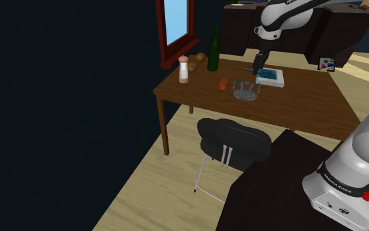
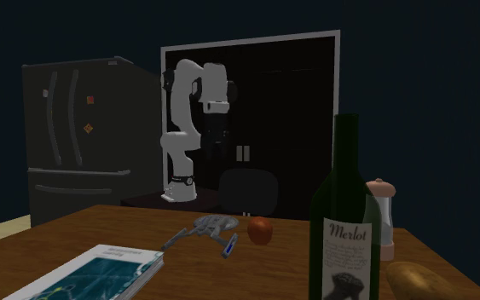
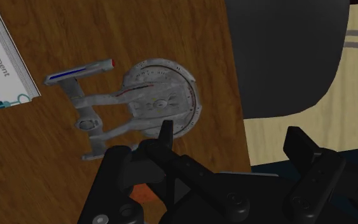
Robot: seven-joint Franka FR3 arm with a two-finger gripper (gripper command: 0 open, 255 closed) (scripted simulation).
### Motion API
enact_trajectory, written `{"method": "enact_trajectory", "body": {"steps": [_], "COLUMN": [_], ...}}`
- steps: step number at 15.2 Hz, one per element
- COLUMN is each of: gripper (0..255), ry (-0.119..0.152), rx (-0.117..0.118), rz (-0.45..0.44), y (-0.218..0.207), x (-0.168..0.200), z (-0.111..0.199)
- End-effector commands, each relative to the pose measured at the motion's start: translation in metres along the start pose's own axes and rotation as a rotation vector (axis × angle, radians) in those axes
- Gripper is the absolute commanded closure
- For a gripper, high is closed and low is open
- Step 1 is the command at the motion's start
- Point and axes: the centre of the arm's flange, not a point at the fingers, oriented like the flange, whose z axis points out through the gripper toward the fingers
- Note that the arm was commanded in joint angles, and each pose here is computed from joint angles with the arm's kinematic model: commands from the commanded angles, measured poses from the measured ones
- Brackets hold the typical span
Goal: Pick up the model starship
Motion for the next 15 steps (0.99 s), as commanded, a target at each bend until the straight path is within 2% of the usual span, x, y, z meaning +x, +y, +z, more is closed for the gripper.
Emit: {"method": "enact_trajectory", "body": {"steps": [1,15], "gripper": [0,0], "ry": [-0.003,-0.023], "rx": [-0.004,-0.024], "rz": [-0.004,-0.023], "y": [0.021,0.162], "x": [0.009,0.071], "z": [0.015,0.113]}}
